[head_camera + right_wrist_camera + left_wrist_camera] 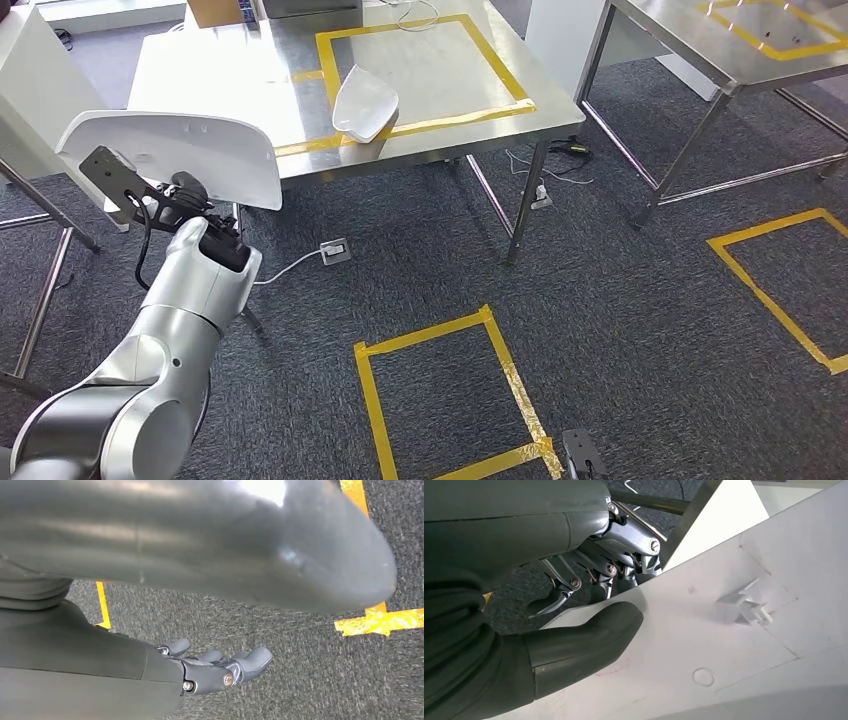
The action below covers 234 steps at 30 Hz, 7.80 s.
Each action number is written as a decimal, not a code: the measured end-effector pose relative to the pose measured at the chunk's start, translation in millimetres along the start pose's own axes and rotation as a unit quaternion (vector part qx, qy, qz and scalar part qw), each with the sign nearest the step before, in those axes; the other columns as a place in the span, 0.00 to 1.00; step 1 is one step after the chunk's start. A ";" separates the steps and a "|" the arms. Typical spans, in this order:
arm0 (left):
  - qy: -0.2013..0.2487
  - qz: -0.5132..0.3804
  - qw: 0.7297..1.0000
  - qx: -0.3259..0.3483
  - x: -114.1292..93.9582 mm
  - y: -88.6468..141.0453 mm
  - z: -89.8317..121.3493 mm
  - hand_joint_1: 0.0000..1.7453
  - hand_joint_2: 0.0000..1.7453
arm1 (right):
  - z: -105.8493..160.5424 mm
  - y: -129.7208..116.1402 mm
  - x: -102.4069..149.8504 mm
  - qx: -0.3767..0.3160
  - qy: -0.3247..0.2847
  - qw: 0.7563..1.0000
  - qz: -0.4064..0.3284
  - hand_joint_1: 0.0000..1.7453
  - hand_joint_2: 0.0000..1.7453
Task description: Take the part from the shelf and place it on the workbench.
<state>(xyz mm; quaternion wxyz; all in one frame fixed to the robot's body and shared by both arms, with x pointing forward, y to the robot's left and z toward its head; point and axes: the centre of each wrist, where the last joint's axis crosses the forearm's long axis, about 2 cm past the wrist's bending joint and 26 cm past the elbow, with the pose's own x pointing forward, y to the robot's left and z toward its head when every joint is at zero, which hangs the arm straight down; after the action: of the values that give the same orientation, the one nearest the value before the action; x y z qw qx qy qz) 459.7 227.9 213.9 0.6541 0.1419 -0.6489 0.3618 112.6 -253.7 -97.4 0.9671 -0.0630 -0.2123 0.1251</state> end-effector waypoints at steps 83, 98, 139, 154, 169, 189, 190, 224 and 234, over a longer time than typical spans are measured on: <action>-0.012 0.004 1.000 0.010 37.2 -10.8 -22.3 1.00 1.00 | 0.4 3.8 2.2 0.004 0.000 1.000 -0.002 0.00 0.00; -0.004 -0.007 1.000 0.025 31.8 -4.2 -24.7 1.00 1.00 | 0.6 4.2 1.8 0.003 0.001 1.000 -0.001 0.00 0.00; -0.005 -0.005 0.999 0.050 25.5 7.3 -28.1 1.00 1.00 | 0.2 3.1 2.6 0.004 -0.001 1.000 0.009 0.00 0.00; 0.042 0.032 0.994 0.092 21.3 25.9 -40.0 1.00 1.00 | 0.3 3.0 2.2 0.003 -0.001 1.000 0.009 0.00 0.00; 0.065 0.047 0.990 0.113 20.1 35.5 -46.5 1.00 1.00 | -0.1 1.9 3.3 0.002 -0.002 1.000 0.012 0.00 0.00; 0.082 0.058 0.987 0.125 15.2 39.0 -46.2 1.00 1.00 | -0.4 0.1 2.7 -0.001 -0.002 1.000 0.012 0.00 0.00; 0.082 0.058 0.987 0.125 15.1 39.1 -46.2 0.75 1.00 | -0.4 0.1 2.7 -0.001 -0.002 1.000 0.012 0.00 0.00; 0.096 0.065 0.985 0.131 13.2 40.4 -46.2 0.00 0.25 | -0.3 0.2 2.2 -0.001 -0.002 1.000 0.012 0.00 0.00; 0.044 0.039 0.990 0.126 12.8 40.7 -46.1 0.00 0.00 | 0.0 0.6 1.1 0.000 -0.003 1.000 0.012 0.00 0.00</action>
<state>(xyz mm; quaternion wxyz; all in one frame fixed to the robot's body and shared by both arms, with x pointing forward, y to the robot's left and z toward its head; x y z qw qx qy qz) 466.0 290.2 209.1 0.6443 0.1821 -0.5736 0.4718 113.4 -252.9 -97.1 0.9649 -0.0651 -0.2143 0.1373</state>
